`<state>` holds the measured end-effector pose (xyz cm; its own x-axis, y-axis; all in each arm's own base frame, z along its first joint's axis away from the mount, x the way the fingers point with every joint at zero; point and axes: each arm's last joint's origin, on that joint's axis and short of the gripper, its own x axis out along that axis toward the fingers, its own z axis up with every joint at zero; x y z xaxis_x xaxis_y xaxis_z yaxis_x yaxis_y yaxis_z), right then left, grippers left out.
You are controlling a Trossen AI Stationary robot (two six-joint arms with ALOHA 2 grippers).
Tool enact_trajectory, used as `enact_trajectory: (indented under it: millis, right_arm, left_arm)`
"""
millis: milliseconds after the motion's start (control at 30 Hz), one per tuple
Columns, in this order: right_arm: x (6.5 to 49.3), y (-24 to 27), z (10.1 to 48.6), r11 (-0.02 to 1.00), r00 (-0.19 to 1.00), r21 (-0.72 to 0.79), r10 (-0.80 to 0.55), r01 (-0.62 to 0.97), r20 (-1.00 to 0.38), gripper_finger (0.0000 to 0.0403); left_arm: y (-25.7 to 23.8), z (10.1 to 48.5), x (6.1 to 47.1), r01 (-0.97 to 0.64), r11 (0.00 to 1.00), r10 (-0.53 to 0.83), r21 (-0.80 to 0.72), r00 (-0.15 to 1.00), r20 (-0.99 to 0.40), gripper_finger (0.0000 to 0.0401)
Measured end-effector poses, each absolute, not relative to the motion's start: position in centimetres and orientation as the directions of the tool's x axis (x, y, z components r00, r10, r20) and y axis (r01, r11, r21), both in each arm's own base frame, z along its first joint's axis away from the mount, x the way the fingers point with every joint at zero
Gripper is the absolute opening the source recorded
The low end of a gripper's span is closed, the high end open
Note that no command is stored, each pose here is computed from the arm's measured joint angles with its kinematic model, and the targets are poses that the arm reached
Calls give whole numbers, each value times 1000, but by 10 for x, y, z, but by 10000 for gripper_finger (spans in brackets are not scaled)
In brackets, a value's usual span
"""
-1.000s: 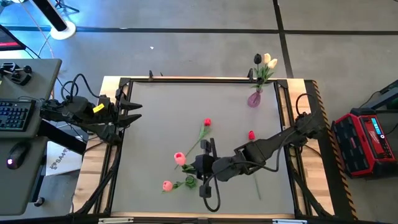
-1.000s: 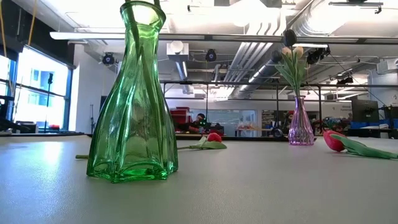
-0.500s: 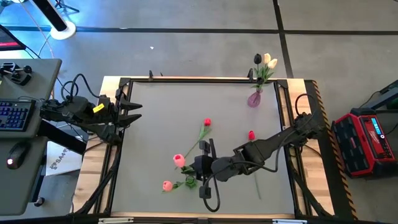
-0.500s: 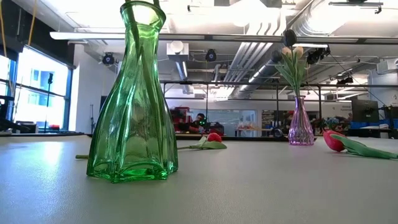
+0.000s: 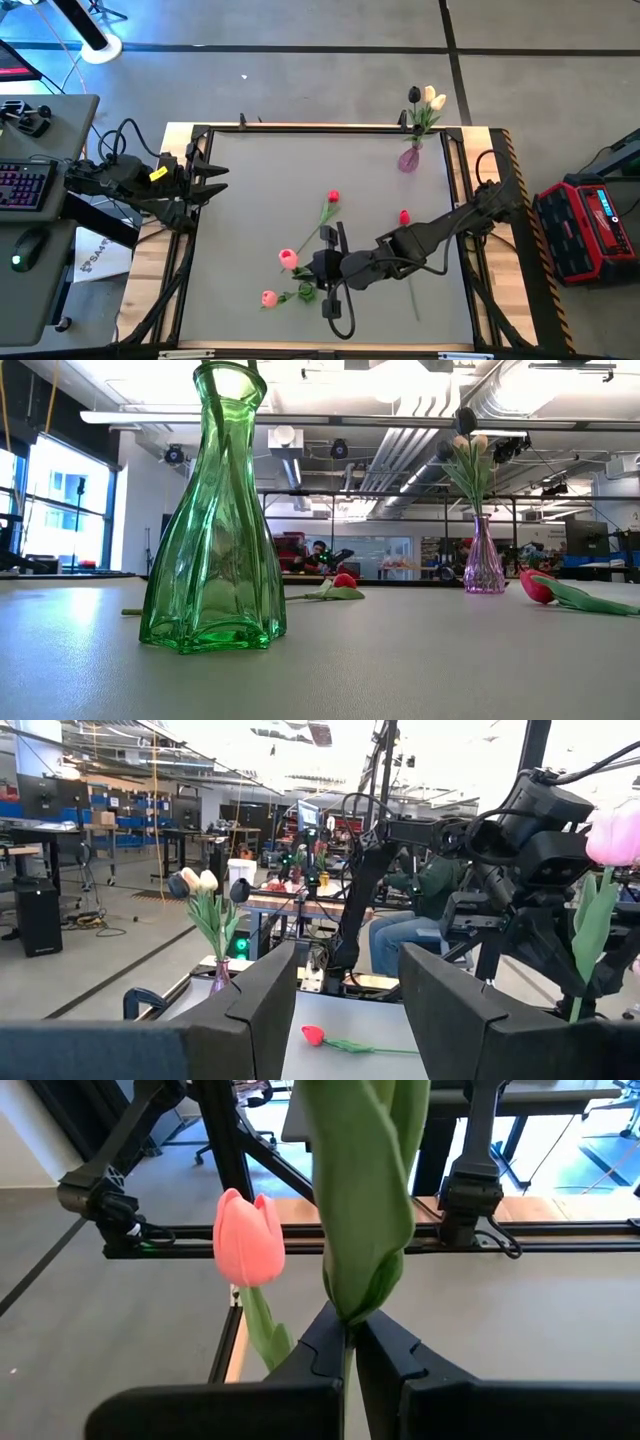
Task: Sort flowers into vase by color
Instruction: Put the pink flower into the green vase
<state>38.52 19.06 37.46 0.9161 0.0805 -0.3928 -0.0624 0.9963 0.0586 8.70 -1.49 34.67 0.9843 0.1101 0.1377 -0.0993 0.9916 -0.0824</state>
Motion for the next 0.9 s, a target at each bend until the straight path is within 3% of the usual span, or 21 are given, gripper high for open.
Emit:
enact_trajectory:
  millis: [433, 667, 900]
  right_arm:
    - [381, 187, 376, 995, 900, 79, 95, -68, -425, 0]
    - [393, 193, 357, 993, 884, -16, 95, -115, -458, 0]
    - [402, 192, 344, 982, 846, 70, 186, -175, -500, 17]
  left_arm:
    - [-15, 347, 87, -99, 992, 110, -82, 984, 138, 163]
    - [-15, 347, 87, -99, 992, 110, -82, 984, 137, 163]
    - [-15, 347, 87, -99, 992, 110, -82, 984, 137, 163]
